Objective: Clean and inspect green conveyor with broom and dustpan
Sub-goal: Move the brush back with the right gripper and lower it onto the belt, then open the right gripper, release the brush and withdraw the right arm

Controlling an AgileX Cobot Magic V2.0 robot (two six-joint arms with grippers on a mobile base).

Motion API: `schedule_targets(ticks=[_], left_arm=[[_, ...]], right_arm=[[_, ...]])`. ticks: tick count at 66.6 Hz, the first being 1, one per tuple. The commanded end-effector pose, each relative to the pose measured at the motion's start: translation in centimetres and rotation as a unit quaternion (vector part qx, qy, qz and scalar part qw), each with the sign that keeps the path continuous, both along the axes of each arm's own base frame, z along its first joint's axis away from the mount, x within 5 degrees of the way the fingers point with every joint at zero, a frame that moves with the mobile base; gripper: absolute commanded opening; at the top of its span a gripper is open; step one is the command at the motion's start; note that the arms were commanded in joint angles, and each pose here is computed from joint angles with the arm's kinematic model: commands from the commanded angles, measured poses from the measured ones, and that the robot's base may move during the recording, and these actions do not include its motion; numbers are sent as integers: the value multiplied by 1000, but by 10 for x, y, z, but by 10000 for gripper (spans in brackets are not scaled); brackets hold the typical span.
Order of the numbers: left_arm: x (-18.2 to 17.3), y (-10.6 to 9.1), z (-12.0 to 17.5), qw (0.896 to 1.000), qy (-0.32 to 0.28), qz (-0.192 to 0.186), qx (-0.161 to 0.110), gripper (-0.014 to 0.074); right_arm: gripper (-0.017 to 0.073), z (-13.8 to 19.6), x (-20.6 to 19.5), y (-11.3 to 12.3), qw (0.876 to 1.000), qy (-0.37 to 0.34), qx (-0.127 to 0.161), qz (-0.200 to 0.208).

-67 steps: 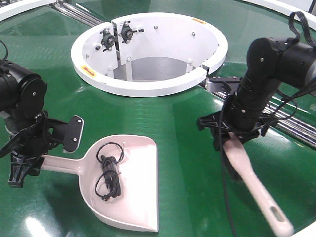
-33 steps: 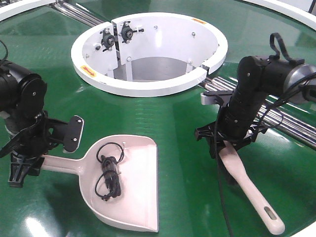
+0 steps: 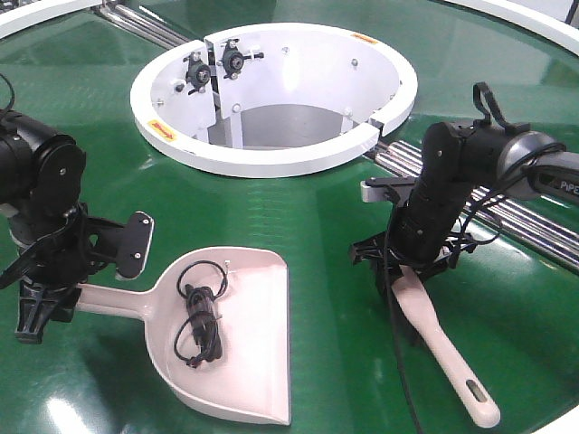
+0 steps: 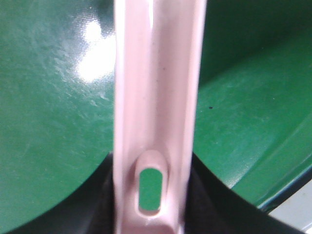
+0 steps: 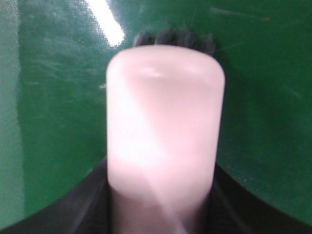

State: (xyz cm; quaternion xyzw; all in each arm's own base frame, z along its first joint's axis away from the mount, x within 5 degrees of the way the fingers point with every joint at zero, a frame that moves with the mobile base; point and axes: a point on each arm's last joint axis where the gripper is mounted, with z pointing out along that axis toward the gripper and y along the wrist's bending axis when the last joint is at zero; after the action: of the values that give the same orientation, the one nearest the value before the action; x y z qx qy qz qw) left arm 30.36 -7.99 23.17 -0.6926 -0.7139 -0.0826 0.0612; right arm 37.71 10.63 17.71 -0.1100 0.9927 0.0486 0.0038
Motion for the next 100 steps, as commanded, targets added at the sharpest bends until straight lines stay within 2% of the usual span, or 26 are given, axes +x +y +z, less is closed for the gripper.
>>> schedule_targets(ticks=[1, 20, 33, 42, 60, 68, 80, 88, 97, 100], left_arm=[[-3, -3, 19, 1000, -20, 5, -13, -23], [-3, -3, 19, 1000, -20, 5, -13, -23], [-3, -3, 19, 1000, -20, 5, -13, -23], [-3, -3, 19, 1000, -20, 5, -13, -23], [-3, -3, 19, 1000, -20, 5, -13, -23], [-3, -3, 19, 1000, -20, 5, -13, -23], [-3, -3, 19, 1000, -20, 5, -13, -23], [-3, -3, 19, 1000, -20, 5, -13, -23], [-3, -3, 19, 1000, -20, 5, -13, -23], [-3, -3, 19, 1000, -20, 5, -13, -23]], right_arm=[[-3, 20, 3, -4, 999, -34, 4, 4], [11, 20, 3, -4, 999, -35, 5, 3], [95, 20, 3, -5, 999, -33, 5, 2], [218, 20, 3, -5, 999, -32, 4, 4], [574, 20, 3, -5, 999, -32, 4, 5], [664, 23, 3, -5, 999, -39, 5, 6], [675, 42, 4, -5, 996, -90, 16, 3], [666, 66, 5, -6, 988, -151, 29, -1], [659, 103, -1, -7, 971, -234, 45, 4], [656, 114, -6, -6, 960, -275, 52, 10]])
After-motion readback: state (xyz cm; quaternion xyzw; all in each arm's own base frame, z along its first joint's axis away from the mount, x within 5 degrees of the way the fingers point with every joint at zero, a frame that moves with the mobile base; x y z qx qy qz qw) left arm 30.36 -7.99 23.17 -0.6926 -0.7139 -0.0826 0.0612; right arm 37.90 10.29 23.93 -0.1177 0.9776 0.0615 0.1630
